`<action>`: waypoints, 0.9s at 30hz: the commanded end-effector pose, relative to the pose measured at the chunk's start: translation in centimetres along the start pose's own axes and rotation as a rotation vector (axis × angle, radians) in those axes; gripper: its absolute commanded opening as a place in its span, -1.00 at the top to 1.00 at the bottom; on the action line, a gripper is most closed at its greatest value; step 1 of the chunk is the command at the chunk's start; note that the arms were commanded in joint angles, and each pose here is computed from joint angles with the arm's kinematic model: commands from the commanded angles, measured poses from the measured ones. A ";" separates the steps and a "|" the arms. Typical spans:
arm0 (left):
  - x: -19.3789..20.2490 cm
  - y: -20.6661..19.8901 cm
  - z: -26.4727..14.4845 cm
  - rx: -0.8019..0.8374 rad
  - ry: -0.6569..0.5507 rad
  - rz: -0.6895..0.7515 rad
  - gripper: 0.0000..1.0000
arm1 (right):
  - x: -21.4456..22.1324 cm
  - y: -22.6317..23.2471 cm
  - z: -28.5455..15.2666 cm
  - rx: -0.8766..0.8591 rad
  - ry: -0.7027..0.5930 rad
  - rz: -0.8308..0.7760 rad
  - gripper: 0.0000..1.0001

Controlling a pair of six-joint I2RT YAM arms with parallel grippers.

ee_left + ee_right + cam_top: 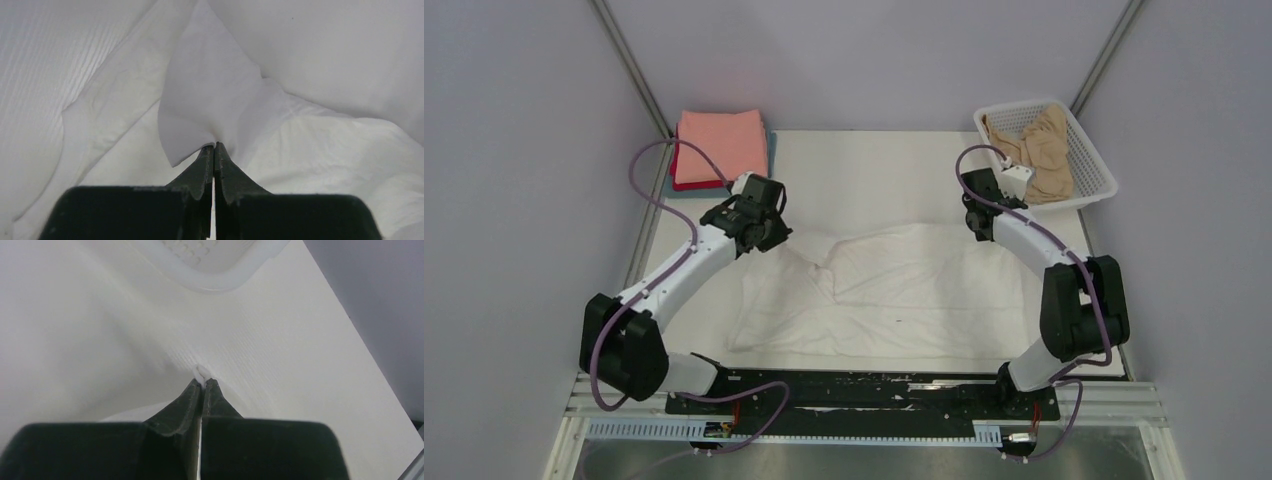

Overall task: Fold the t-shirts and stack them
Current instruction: Fold the other side of the tshirt into a rectangle

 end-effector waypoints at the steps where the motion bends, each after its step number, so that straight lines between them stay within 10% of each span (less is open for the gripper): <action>1: 0.0 0.9 -2.9 -0.017 -0.049 -0.074 1.00 | -0.9 -0.3 -1.8 -0.065 -0.047 0.012 1.00; 27: 10.1 5.0 -9.9 -0.037 0.132 -0.135 1.00 | -1.1 -2.6 -4.7 -0.118 -0.103 0.010 1.00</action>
Point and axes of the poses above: each gripper's point midway between its finger pads, its own z axis out along the fingers, its own y axis along the line the jaws close on, x = y × z, the point moved 4 cm from there along -z, back along the fingers, and after that the axes turned 9 degrees about z, right-handed, at the moved point
